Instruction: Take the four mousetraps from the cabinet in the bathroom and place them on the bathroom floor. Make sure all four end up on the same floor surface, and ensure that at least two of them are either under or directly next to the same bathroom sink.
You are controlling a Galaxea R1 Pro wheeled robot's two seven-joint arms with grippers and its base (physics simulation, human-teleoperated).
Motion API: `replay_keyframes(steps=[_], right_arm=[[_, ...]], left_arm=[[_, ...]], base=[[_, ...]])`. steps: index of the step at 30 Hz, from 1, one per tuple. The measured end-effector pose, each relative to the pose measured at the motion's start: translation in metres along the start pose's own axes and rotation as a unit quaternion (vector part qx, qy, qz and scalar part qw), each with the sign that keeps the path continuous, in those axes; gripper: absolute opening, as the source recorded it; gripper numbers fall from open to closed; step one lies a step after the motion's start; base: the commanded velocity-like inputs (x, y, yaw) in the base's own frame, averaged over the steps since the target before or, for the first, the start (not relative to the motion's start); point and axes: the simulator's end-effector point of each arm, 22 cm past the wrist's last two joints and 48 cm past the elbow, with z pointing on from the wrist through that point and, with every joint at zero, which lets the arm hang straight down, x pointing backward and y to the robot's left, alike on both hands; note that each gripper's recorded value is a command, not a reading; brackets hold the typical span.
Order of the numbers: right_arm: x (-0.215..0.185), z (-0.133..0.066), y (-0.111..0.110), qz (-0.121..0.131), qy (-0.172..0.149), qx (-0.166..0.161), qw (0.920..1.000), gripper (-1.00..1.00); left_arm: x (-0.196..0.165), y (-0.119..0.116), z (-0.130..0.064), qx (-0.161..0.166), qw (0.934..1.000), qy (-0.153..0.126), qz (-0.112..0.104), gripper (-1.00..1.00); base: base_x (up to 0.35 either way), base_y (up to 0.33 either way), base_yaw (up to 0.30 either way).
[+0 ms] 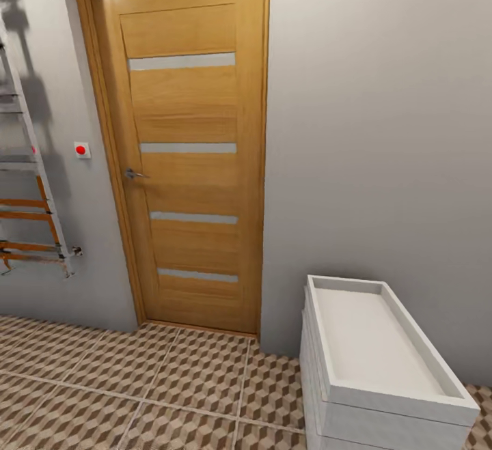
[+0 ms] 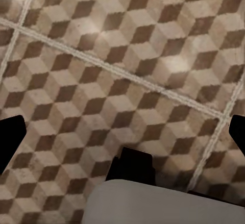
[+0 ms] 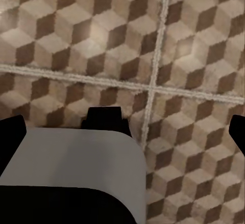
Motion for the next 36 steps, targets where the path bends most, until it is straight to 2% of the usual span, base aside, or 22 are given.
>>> replay_keyframes(steps=[36], right_arm=[[-0.0004,0.0000,-0.0013,0.003,-0.001,0.001,1.0000,1.00]], left_arm=[[-0.0002,0.0000,0.0000,0.000,1.0000,0.000,0.000,1.00]], base=[[0.000,0.000,0.280]])
